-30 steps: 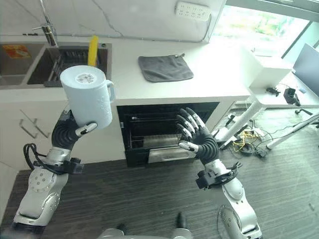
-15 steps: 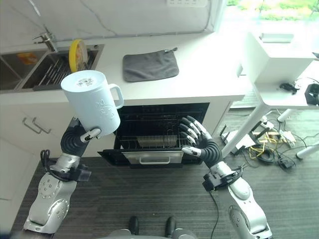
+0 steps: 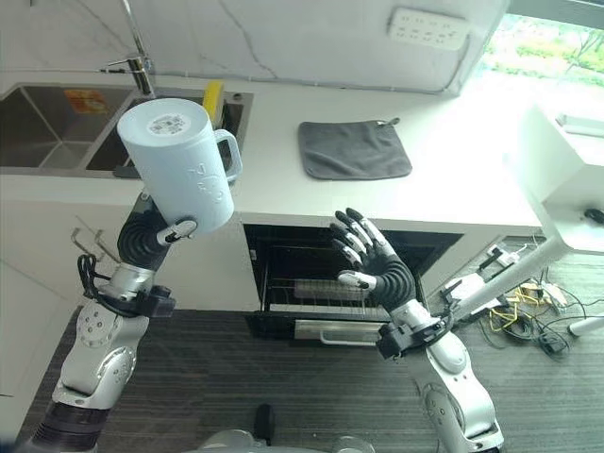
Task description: Place the dishes in the dishwasher.
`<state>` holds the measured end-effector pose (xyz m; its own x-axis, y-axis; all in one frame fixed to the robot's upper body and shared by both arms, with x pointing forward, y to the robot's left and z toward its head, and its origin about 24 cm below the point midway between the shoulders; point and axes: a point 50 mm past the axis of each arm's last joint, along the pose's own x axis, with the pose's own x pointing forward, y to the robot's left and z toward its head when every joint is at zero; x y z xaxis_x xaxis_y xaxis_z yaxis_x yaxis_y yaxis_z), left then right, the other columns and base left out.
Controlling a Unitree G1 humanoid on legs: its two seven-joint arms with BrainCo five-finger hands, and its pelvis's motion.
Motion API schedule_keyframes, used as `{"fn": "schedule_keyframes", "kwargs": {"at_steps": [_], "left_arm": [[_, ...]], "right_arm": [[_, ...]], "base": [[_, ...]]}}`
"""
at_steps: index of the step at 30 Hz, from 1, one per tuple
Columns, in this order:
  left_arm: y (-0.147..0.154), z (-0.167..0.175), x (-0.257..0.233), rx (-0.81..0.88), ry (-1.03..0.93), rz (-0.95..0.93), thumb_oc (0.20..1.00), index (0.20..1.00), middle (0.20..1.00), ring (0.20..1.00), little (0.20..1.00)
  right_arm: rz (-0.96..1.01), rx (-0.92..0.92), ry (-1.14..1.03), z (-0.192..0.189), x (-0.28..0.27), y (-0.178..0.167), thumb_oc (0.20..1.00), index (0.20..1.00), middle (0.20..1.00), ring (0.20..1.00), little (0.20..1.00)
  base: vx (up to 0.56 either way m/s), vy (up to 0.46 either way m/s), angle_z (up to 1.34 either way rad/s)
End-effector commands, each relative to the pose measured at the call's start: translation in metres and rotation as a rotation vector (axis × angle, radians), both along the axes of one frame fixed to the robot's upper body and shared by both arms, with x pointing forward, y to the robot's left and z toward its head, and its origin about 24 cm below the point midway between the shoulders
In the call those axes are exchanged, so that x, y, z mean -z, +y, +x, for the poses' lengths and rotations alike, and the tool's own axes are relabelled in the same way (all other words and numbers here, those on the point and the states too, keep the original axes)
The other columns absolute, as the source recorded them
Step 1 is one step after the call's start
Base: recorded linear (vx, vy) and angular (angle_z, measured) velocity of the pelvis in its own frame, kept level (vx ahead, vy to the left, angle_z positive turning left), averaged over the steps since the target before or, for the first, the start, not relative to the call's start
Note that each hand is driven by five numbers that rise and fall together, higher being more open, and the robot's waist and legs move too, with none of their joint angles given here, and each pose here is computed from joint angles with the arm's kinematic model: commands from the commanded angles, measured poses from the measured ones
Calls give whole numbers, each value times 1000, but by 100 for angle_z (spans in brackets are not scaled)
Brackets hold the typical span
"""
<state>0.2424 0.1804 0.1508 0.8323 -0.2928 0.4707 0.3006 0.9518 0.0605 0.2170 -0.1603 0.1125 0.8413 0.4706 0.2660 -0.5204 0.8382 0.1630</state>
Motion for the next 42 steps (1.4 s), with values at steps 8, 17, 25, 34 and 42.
{"fn": "schedule_keyframes", "kwargs": {"at_steps": [8, 17, 25, 34, 42], "left_arm": [[-10, -7, -18, -83, -143, 102, 200, 200, 200, 200, 200], [-8, -11, -11, -72, -60, 58, 200, 200, 200, 200, 200], [2, -15, 11, -110, 40, 54, 200, 200, 200, 200, 200], [4, 11, 19, -285, 21, 243, 200, 200, 200, 200, 200], [-9, 29, 16, -497, -64, 234, 200, 200, 200, 200, 200]], "right_arm": [[89, -16, -44, 3, -16, 6, 1000, 1000, 1000, 1000, 1000], [69, 39, -48, 3, -19, 5, 1000, 1000, 1000, 1000, 1000], [-15, 65, -38, 1, -17, -11, 1000, 1000, 1000, 1000, 1000], [-58, 125, -144, 20, -35, -12, 1000, 1000, 1000, 1000, 1000], [-9, 238, -208, 37, -49, 8, 1000, 1000, 1000, 1000, 1000]], "base": [[161, -208, 5], [137, -419, 1], [37, -173, -8], [14, 105, 14], [-11, 62, 1]]}}
